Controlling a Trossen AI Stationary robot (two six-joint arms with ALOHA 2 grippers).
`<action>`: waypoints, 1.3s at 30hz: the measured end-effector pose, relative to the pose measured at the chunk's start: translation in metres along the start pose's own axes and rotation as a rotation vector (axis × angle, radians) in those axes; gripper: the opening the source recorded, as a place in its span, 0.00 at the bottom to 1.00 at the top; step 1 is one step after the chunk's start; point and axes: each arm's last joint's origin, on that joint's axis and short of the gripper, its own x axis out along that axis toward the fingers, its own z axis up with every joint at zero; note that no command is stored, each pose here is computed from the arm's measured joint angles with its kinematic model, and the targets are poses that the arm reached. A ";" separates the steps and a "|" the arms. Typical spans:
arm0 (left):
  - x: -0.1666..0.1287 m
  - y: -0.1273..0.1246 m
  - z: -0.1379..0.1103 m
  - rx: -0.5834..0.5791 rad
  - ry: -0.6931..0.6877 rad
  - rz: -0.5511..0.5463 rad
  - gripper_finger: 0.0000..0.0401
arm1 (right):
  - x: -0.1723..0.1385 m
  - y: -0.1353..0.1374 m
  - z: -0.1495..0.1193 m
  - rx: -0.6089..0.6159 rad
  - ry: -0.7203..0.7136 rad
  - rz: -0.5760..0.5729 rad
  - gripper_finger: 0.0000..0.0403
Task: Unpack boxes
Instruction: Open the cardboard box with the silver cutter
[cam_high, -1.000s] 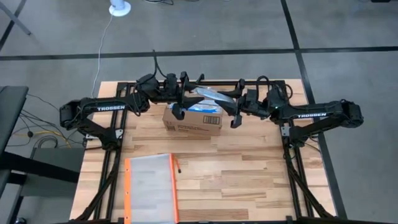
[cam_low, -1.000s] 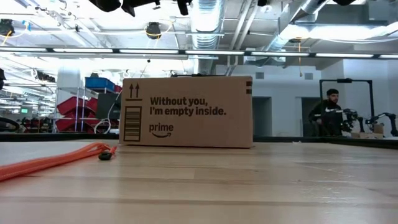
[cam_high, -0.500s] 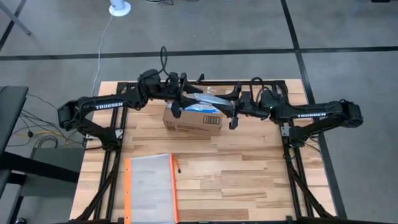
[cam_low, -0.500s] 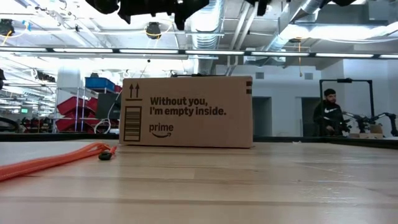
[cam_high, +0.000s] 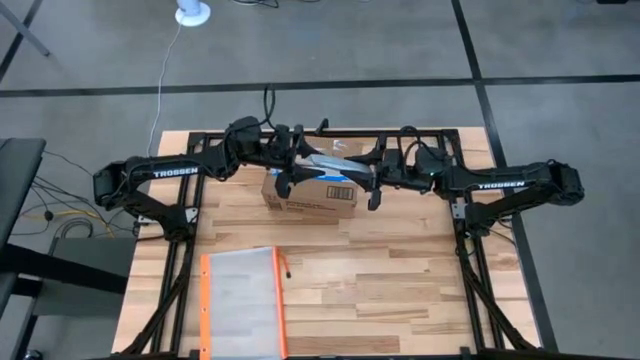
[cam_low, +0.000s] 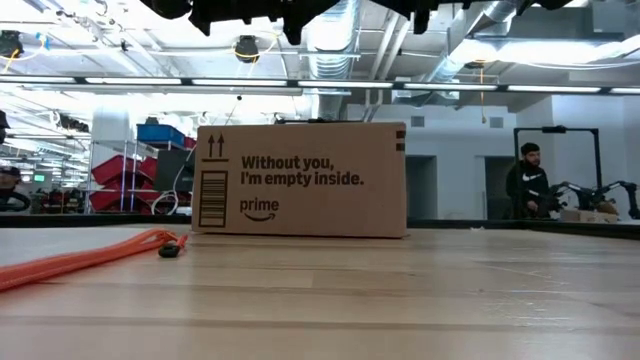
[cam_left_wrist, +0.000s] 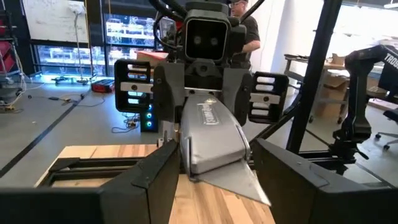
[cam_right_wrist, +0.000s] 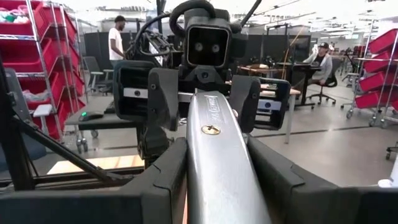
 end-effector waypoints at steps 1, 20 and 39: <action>0.000 0.000 0.001 0.006 -0.010 0.000 0.47 | 0.000 -0.001 0.000 0.004 -0.003 -0.003 0.29; -0.001 0.003 0.002 0.065 -0.014 0.076 0.47 | 0.000 0.002 -0.003 0.002 0.038 0.008 0.29; 0.000 0.000 -0.001 0.046 0.008 0.052 0.47 | 0.000 0.004 -0.001 -0.012 0.015 0.019 0.29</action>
